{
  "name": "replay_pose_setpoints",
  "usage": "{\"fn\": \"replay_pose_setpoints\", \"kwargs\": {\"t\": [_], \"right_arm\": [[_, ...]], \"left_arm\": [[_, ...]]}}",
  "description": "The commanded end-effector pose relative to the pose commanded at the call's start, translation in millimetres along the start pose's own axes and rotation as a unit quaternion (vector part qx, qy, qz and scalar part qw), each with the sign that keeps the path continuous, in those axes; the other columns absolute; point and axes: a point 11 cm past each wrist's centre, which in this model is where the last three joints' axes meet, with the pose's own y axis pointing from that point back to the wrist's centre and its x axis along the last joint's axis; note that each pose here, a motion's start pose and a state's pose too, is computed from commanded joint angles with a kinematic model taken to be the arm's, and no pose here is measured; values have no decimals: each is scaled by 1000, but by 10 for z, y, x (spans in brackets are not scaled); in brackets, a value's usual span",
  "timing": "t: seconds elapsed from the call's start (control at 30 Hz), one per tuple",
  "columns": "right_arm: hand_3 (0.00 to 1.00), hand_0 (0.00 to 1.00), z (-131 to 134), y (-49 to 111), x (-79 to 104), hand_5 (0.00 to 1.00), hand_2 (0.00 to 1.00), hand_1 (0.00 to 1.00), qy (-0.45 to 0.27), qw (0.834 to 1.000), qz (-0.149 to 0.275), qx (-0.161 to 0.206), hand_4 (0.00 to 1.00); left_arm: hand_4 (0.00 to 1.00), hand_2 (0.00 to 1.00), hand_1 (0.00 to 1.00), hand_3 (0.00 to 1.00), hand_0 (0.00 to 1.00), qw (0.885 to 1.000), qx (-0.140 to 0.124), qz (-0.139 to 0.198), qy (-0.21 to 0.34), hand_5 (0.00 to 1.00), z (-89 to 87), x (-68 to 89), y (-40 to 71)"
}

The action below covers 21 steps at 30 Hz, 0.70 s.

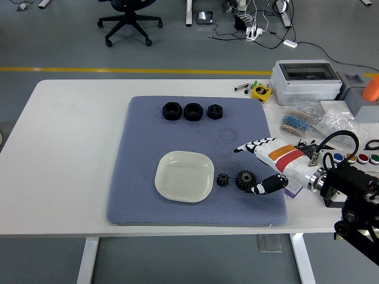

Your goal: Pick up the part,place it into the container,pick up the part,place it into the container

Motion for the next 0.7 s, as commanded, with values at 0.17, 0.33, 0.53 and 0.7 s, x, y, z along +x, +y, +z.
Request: {"fn": "replay_pose_setpoints", "kwargs": {"t": [0.17, 0.33, 0.53, 0.7], "right_arm": [[812, 751, 30, -89, -31, 313, 791, 771, 2, 1000, -15, -4, 998], [812, 751, 102, -204, -66, 313, 791, 771, 7, 999, -35, -14, 998], [798, 744, 188, -247, -117, 321, 785, 768, 16, 998, -55, -23, 998], [760, 714, 202, -269, -184, 332, 756, 732, 15, 997, -70, -25, 995]], "left_arm": [[811, 731, 638, 772, 626, 1000, -1, 0, -2, 732, 8, -5, 2], [811, 731, 638, 772, 626, 1000, -4, -1, -4, 732, 31, -9, 6], [808, 730, 637, 771, 628, 1000, -5, 1, -7, 730, 36, -1, 5], [808, 726, 635, 769, 626, 1000, -6, 4, -13, 731, 33, 16, 3]]}}
